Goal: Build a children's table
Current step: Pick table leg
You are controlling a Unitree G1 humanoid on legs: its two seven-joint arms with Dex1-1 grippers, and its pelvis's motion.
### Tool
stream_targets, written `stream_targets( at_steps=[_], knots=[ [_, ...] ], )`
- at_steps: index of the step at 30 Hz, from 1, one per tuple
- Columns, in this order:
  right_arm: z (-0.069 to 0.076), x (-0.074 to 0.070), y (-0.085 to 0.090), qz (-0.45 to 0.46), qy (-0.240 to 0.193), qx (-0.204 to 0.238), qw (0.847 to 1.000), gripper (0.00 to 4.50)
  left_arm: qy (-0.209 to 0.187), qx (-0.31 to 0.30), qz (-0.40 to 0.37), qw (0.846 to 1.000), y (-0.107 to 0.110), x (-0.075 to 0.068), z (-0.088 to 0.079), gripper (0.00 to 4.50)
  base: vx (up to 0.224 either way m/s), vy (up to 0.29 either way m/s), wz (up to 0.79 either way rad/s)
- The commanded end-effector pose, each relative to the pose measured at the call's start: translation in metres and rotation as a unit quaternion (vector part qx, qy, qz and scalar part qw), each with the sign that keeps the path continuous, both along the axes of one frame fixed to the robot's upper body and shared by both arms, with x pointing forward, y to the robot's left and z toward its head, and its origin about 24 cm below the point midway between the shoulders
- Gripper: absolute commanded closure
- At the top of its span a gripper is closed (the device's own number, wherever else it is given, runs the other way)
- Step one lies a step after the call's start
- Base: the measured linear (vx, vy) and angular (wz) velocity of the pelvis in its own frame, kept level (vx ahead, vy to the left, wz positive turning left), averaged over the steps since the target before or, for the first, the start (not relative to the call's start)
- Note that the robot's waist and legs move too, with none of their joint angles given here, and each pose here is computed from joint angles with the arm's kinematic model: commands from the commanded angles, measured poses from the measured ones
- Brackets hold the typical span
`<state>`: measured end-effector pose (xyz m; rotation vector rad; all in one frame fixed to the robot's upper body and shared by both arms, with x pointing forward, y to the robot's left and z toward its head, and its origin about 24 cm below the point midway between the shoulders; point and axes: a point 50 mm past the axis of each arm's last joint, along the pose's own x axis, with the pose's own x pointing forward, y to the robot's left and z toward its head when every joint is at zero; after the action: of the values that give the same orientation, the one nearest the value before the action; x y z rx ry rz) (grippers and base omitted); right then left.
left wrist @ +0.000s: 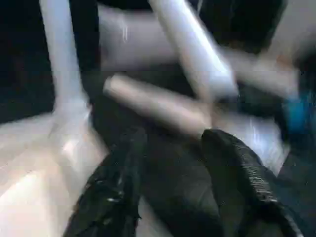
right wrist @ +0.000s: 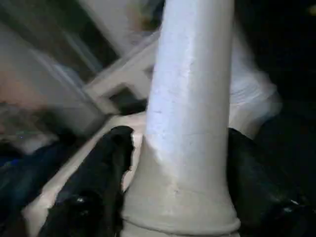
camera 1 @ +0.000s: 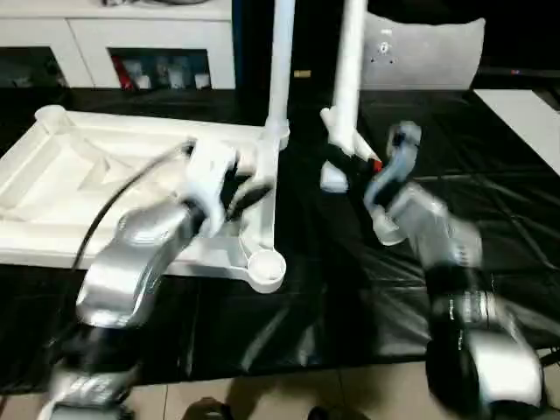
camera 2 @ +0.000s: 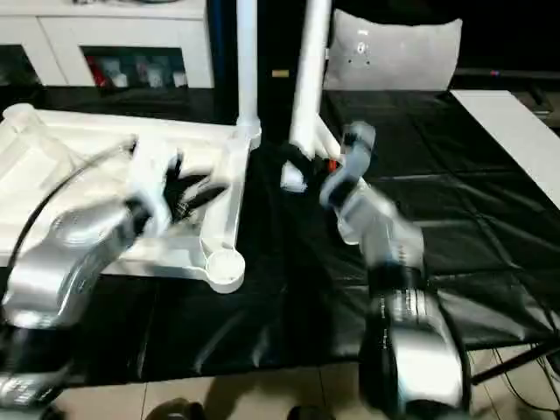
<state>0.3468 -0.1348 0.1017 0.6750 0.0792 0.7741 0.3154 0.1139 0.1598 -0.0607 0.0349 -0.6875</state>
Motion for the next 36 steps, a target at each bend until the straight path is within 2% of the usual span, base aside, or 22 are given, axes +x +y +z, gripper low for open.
stream_targets(
  at_steps=[1,2,3,4,5,6,7,12,14,24,26,36],
  knots=[
    [0.026,-0.011,-0.001,0.048,-0.072,0.039,0.995,1.96,0.014,-0.059,0.002,0.998,-0.004,0.003,0.008,2.20,0.000,0.000,0.00],
    [0.027,-0.015,-0.001,0.059,-0.076,0.044,0.994,1.96,0.018,-0.078,-0.001,0.997,-0.006,0.003,0.011,2.20,0.000,0.000,0.00],
    [0.027,-0.018,-0.001,0.069,-0.081,0.050,0.993,1.96,0.022,-0.096,-0.005,0.995,-0.009,0.004,0.013,1.95,0.000,0.000,0.00],
    [0.026,-0.025,-0.001,0.088,-0.084,0.055,0.991,1.96,0.025,-0.127,-0.015,0.991,-0.013,0.005,0.018,1.91,0.000,0.000,0.00],
    [0.026,-0.025,-0.001,0.088,-0.084,0.055,0.991,1.96,0.025,-0.127,-0.015,0.991,-0.013,0.005,0.018,1.89,0.000,0.000,0.00],
    [0.027,-0.040,0.002,0.130,-0.092,0.068,0.985,1.96,0.037,-0.191,-0.047,0.980,-0.025,0.005,0.028,1.89,0.000,0.000,0.00],
    [0.027,-0.045,0.004,0.146,-0.093,0.074,0.982,1.96,0.042,-0.211,-0.057,0.975,-0.029,0.005,0.032,1.66,0.000,0.000,0.00],
    [0.025,-0.058,0.010,0.185,-0.089,0.068,0.976,1.96,0.057,-0.282,-0.111,0.951,-0.043,0.001,0.048,1.29,0.000,0.000,0.00],
    [0.024,-0.060,0.011,0.192,-0.087,0.066,0.975,1.96,0.060,-0.298,-0.122,0.945,-0.044,0.000,0.051,1.17,0.000,0.000,0.00],
    [0.025,-0.073,0.016,0.233,-0.082,0.067,0.967,1.96,0.066,-0.289,-0.139,0.945,-0.044,-0.004,0.053,0.37,0.000,0.000,0.00],
    [0.024,-0.074,0.016,0.237,-0.080,0.065,0.966,1.96,0.067,-0.292,-0.141,0.944,-0.043,-0.004,0.053,0.34,0.000,0.000,0.00],
    [0.021,-0.074,0.017,0.235,-0.070,0.053,0.968,1.96,0.060,-0.301,-0.148,0.940,-0.039,-0.004,0.053,1.22,0.000,0.000,0.00]
  ],
)
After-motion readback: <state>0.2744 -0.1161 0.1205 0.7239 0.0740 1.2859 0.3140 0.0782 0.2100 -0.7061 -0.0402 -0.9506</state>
